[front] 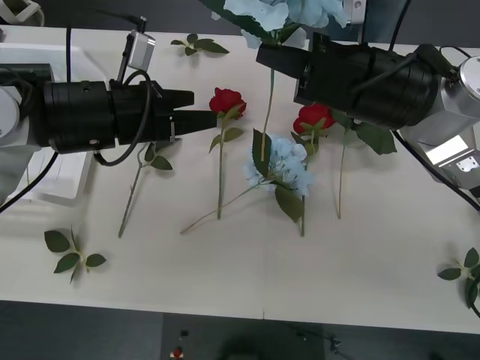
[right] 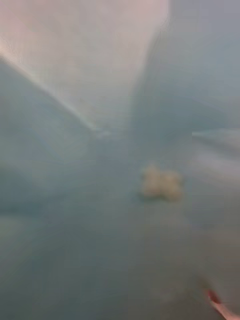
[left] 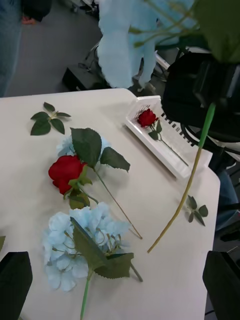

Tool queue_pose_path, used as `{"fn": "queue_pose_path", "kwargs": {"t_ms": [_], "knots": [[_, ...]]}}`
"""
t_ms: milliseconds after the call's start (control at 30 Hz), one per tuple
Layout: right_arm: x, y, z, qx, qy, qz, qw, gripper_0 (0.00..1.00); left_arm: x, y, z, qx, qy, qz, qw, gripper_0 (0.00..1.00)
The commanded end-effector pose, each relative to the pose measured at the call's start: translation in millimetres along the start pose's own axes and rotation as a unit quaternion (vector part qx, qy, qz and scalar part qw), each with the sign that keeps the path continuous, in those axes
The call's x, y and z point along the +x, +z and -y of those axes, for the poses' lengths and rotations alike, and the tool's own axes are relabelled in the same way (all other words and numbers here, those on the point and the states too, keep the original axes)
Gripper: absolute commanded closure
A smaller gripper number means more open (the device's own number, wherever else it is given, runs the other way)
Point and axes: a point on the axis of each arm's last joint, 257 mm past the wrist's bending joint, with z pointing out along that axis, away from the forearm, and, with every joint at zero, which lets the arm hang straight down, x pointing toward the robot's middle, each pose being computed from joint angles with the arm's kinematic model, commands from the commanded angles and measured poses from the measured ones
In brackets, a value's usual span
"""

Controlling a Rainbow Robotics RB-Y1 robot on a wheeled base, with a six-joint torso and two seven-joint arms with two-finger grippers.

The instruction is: Put the red flowers into the right box and the blue flowers into the left box

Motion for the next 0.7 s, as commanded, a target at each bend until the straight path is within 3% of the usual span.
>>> {"fn": "queue_pose_path", "kwargs": {"t_ms": [33,700], "knots": [[-13.2,12.0,-15.7,-0.022,-0.003,0.004,1.0,1.0,-16.2,12.2,12.1,0.021,0.069,0.004,0.997,0.0],[-17.7,16.6,-18.6,-0.027,0.009,0.007,1.0,1.0,-24.3,80.1,60.1,0.06,0.123,0.008,0.991,0.0]]}}
